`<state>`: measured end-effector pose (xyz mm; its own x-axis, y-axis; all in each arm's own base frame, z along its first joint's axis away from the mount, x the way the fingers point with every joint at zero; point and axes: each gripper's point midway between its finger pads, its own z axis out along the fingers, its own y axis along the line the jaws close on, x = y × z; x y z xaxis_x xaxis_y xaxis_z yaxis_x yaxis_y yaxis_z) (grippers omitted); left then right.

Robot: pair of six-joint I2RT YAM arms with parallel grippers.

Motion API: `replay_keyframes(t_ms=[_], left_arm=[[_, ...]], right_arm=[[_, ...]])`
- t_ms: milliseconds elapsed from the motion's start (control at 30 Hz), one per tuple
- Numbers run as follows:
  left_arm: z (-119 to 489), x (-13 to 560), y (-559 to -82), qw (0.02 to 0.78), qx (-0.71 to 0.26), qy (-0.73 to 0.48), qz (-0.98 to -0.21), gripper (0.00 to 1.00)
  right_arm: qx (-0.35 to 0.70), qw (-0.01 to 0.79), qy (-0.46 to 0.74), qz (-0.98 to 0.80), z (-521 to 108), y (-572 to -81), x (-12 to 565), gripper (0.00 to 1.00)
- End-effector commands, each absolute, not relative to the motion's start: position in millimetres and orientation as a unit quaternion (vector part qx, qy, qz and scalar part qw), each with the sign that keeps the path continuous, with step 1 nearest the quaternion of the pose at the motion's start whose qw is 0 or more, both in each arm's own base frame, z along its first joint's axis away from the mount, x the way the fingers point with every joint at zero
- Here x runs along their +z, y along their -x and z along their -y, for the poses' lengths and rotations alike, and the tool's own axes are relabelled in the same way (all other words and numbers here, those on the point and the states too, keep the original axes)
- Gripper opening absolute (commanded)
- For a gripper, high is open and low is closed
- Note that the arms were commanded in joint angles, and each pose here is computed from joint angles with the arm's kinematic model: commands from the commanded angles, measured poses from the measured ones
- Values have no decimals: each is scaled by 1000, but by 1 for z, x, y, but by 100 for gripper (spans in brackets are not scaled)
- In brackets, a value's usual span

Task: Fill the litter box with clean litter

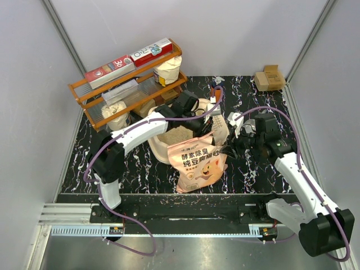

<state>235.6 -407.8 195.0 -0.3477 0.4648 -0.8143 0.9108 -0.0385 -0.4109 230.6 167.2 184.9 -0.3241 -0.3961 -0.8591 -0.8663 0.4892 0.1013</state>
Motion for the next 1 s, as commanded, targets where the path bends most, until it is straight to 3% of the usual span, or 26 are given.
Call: replay_keyframes(t_ms=[0,433,700,800,967], left_arm=[[410,213,-229,234,-522,-529,-627,19],[404,211,-229,204,-542,-518,-630,19],[397,215,-240,198,-547,-505,-637,19],[396,216,-247,200,-546,-502,-641,19],[389,218,-256,209,-534,-504,-646,19]], right_arm=[[290,437,437,-731,-173,-237,199,52],[340,443,466,-686,-191,-244,198,59],[434,402,475,-651,-204,-226,196,54],[436,401,477,-649,-203,-225,192,50],[424,410,466,-660,-193,-233,190,25]])
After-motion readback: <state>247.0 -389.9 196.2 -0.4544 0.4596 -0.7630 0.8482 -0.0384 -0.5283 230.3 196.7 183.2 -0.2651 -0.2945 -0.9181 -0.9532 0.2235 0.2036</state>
